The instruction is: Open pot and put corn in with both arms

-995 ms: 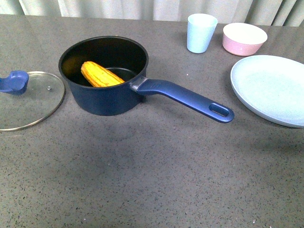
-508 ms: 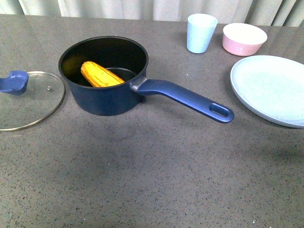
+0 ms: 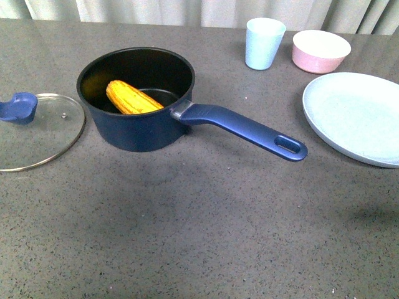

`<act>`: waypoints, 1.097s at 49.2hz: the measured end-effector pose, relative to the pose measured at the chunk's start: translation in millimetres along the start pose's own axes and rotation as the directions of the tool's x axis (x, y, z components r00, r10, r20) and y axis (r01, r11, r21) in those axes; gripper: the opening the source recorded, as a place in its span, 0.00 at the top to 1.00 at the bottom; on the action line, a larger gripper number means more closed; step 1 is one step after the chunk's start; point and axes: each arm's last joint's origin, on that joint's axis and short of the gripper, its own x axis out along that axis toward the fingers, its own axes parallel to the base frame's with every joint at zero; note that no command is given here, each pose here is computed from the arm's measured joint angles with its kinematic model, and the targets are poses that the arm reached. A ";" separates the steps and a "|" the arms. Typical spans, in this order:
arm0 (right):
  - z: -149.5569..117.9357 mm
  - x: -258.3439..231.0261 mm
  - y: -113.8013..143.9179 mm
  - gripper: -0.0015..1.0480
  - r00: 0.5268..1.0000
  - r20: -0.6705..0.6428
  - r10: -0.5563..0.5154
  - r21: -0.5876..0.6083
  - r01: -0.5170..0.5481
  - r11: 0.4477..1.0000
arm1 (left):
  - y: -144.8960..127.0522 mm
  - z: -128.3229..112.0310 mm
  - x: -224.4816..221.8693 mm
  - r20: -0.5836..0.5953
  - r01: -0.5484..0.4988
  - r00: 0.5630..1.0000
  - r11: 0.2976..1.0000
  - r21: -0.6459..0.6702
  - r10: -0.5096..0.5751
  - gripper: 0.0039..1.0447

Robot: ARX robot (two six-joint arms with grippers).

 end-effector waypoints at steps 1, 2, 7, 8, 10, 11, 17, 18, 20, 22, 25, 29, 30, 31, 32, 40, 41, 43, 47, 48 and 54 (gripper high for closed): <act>-1.6 -2.9 -0.1 0.98 1.000 -0.010 -0.002 0.000 0.002 1.000 | 0.0 0.0 0.0 0.000 0.000 1.000 1.000 0.000 0.000 0.08; -1.6 -4.4 0.0 0.98 1.000 -0.006 -0.003 0.000 0.003 1.000 | 0.0 0.0 0.0 0.000 0.000 1.000 1.000 0.000 0.000 0.08; 0.0 -7.0 0.0 0.98 1.000 0.018 -0.002 0.000 0.002 1.000 | 0.0 0.0 0.0 0.000 0.000 1.000 1.000 0.000 0.000 0.08; 0.0 -7.0 0.0 0.98 1.000 0.018 -0.001 0.000 0.001 1.000 | 0.0 0.0 0.0 0.000 0.000 1.000 1.000 0.000 0.000 0.08; 0.0 -7.1 0.0 0.98 1.000 0.018 -0.001 0.000 0.001 1.000 | 0.0 0.0 0.0 0.000 0.000 1.000 1.000 0.000 0.000 0.08; 0.0 -7.1 0.0 0.98 1.000 0.018 -0.001 0.000 0.001 1.000 | 0.0 0.0 0.0 0.000 0.000 1.000 1.000 0.000 0.000 0.08; 0.0 -7.2 0.0 0.98 1.000 0.018 -0.001 0.000 0.001 1.000 | 0.0 0.0 0.0 0.000 0.000 1.000 1.000 0.000 0.000 0.08; 0.0 -7.2 0.0 0.98 1.000 0.018 -0.001 0.000 0.001 1.000 | 0.0 0.0 0.0 0.000 0.000 1.000 1.000 0.000 0.000 0.08; 0.0 -7.2 0.0 0.96 1.000 0.018 -0.001 -0.001 0.001 1.000 | 0.0 0.0 0.0 0.000 0.000 1.000 1.000 0.000 0.000 0.08; 0.0 -7.2 0.0 0.88 1.000 0.018 -0.001 0.000 0.001 1.000 | 0.0 0.0 0.0 0.000 0.000 1.000 1.000 0.000 0.000 0.08; 0.0 -7.2 0.0 0.74 1.000 0.019 -0.001 0.000 0.001 1.000 | 0.0 0.0 0.0 0.000 0.000 1.000 1.000 0.000 0.000 0.08; 0.0 -7.2 0.0 0.59 1.000 0.019 -0.001 0.000 0.001 1.000 | 0.0 0.0 0.0 0.000 0.000 1.000 1.000 0.000 0.000 0.08; 0.0 -7.2 0.0 0.56 1.000 0.018 -0.001 0.000 0.001 1.000 | 0.0 0.0 0.0 0.000 0.000 1.000 1.000 0.000 0.000 0.08; 0.0 -7.2 0.0 0.54 1.000 0.019 -0.001 0.000 0.001 1.000 | 0.0 0.0 0.0 0.000 0.000 1.000 1.000 0.000 0.000 0.08; 0.0 -7.2 0.0 0.51 1.000 0.019 -0.001 0.000 0.001 1.000 | 0.0 0.0 0.0 0.000 0.000 1.000 1.000 0.000 0.000 0.08; 0.0 -7.2 0.0 0.29 1.000 0.019 -0.001 0.000 0.001 1.000 | 0.0 0.0 0.0 0.000 0.000 1.000 1.000 0.000 0.000 0.08; 0.0 -7.2 0.0 0.26 1.000 0.019 -0.001 0.000 0.001 1.000 | 0.0 0.0 0.0 0.000 0.000 1.000 1.000 0.000 0.000 0.08; 0.0 -7.2 0.0 0.21 1.000 0.019 -0.001 0.000 0.001 1.000 | 0.0 0.0 0.0 0.000 0.000 1.000 1.000 0.000 0.000 0.08; 0.0 -7.2 0.0 0.10 1.000 0.019 -0.001 0.000 0.001 1.000 | 0.0 0.0 0.0 0.000 0.000 1.000 1.000 0.000 0.000 0.08; 0.0 -7.2 0.0 0.08 1.000 0.019 -0.001 0.000 0.001 1.000 | 0.0 0.0 0.0 0.000 0.000 1.000 1.000 0.000 0.000 0.08; 0.0 -7.2 0.0 0.09 1.000 0.019 -0.001 0.000 0.001 1.000 | 0.0 0.0 0.0 0.000 0.000 1.000 1.000 0.000 0.000 0.08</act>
